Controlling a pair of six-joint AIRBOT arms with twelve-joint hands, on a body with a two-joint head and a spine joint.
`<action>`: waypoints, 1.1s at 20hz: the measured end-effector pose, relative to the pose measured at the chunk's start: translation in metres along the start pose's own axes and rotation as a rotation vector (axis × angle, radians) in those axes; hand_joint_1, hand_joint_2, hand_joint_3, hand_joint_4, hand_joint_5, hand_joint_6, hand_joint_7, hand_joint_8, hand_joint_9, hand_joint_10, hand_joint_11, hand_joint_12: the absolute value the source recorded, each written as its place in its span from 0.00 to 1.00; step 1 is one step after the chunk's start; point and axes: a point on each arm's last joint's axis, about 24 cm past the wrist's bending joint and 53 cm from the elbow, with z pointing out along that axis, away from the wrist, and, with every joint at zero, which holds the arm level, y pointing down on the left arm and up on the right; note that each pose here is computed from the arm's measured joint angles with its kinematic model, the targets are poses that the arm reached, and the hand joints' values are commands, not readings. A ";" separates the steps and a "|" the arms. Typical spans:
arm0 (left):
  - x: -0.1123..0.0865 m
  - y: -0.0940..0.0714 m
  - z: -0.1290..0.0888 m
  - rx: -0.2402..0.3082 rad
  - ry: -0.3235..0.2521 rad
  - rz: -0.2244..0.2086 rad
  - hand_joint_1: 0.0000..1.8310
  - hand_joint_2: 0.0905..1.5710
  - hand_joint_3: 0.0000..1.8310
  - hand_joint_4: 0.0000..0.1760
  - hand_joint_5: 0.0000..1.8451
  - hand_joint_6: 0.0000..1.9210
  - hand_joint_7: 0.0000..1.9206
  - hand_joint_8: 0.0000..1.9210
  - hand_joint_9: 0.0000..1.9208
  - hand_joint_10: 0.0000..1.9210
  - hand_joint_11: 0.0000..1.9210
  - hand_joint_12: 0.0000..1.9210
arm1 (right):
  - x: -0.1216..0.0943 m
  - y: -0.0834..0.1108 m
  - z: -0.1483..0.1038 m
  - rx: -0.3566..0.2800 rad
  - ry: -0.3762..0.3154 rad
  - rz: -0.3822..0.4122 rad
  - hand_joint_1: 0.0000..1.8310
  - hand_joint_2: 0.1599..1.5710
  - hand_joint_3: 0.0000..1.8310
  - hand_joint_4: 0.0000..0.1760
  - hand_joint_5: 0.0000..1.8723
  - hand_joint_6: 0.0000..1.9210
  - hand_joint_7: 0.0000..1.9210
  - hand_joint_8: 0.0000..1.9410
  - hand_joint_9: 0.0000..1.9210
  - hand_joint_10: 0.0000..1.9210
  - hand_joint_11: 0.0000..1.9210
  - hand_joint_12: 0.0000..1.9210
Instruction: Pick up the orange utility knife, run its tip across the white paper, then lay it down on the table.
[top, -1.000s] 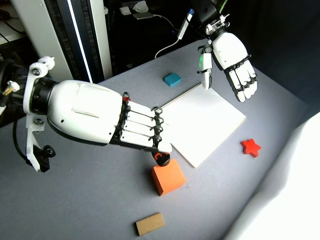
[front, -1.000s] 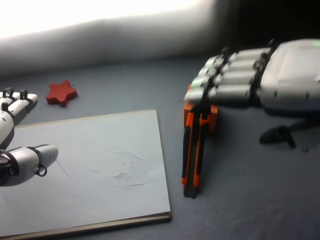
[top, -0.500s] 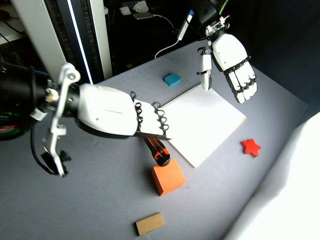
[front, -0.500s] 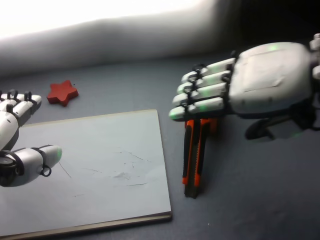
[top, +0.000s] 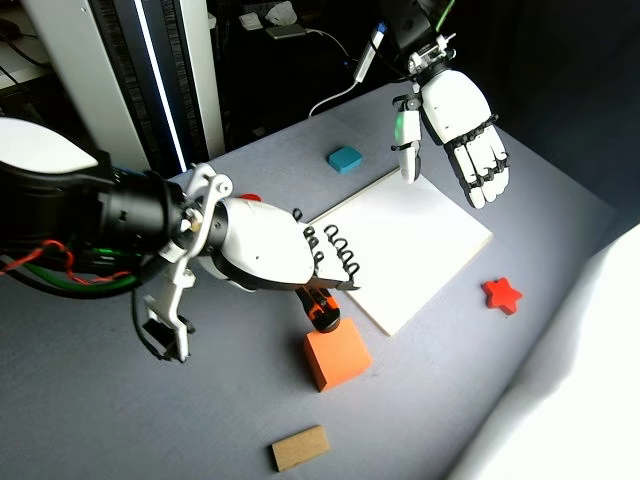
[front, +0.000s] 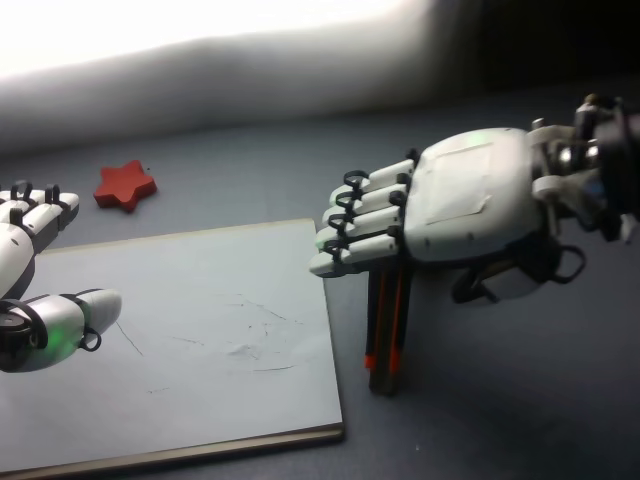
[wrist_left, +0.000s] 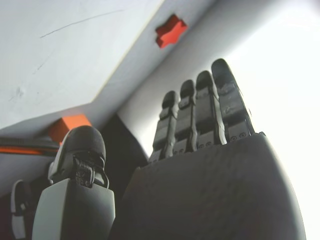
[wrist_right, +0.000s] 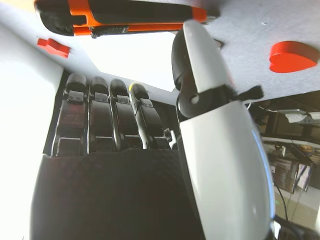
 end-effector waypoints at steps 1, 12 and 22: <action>0.000 0.000 0.000 0.000 -0.001 0.000 0.04 0.83 0.00 0.11 0.02 0.00 0.03 0.00 0.03 0.00 0.00 0.18 | 0.002 -0.001 0.004 0.001 0.004 -0.003 0.64 0.68 0.00 0.00 0.00 0.00 0.00 0.00 0.00 0.00 0.00 0.00; 0.001 -0.001 0.001 -0.002 -0.004 -0.009 0.03 0.84 0.00 0.10 0.02 0.00 0.02 0.00 0.03 0.00 0.00 0.16 | 0.016 -0.005 0.031 0.019 0.024 -0.026 0.67 0.67 0.00 0.00 0.00 0.00 0.00 0.00 0.00 0.00 0.00 0.00; 0.004 -0.002 0.002 -0.002 0.001 -0.010 0.03 0.83 0.00 0.10 0.02 0.00 0.02 0.00 0.03 0.00 0.00 0.19 | 0.022 -0.011 0.045 0.041 0.027 -0.020 0.68 0.65 0.00 0.00 0.00 0.00 0.00 0.00 0.00 0.00 0.00 0.00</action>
